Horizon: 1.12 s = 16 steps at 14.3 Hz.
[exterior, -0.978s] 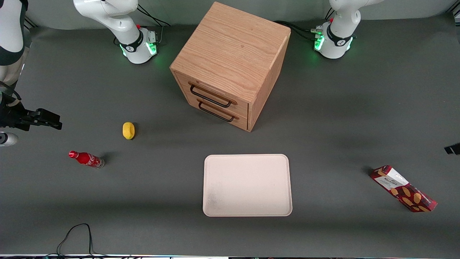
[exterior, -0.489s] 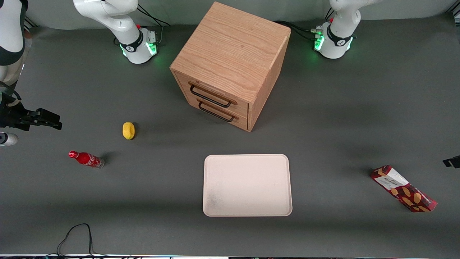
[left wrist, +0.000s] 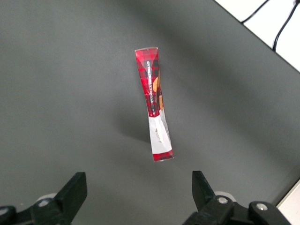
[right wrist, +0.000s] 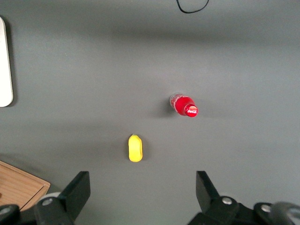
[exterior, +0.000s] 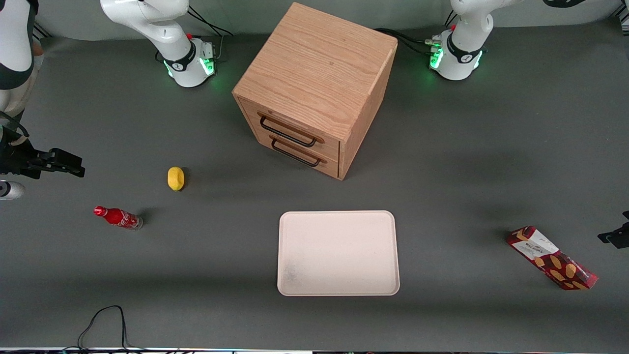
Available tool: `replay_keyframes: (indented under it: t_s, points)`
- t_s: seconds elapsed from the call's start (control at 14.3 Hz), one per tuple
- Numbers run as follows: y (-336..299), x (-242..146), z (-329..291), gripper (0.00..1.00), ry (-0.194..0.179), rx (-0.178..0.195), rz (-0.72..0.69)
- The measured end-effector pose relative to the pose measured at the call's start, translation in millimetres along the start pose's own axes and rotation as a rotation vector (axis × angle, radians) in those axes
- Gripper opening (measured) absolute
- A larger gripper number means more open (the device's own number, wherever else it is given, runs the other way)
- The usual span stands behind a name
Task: Place red cookie box on tray
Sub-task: 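Lower the open left gripper onto the box's end and close it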
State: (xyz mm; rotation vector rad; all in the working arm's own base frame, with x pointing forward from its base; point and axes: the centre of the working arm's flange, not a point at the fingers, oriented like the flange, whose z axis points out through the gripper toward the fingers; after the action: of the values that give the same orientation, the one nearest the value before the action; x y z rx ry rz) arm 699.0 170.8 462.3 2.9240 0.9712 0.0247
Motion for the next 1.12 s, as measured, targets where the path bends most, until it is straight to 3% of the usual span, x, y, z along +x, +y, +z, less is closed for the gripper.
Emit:
replay_keyframes:
  t_s: [0.14, 0.42, 0.56, 0.84, 1.12]
  points:
    - [0.4, 4.6, 19.2, 1.0, 0.028, -0.011, -0.012]
    - [0.3, 14.9, 101.6, 1.0, 0.013, -0.006, -0.027]
    - [1.6, 21.6, 140.1, 1.0, 0.024, -0.012, -0.034]
    - [10.8, 26.0, 181.7, 1.0, 0.06, -0.03, -0.051]
    - [12.4, 25.3, 207.7, 1.0, 0.054, -0.026, -0.055]
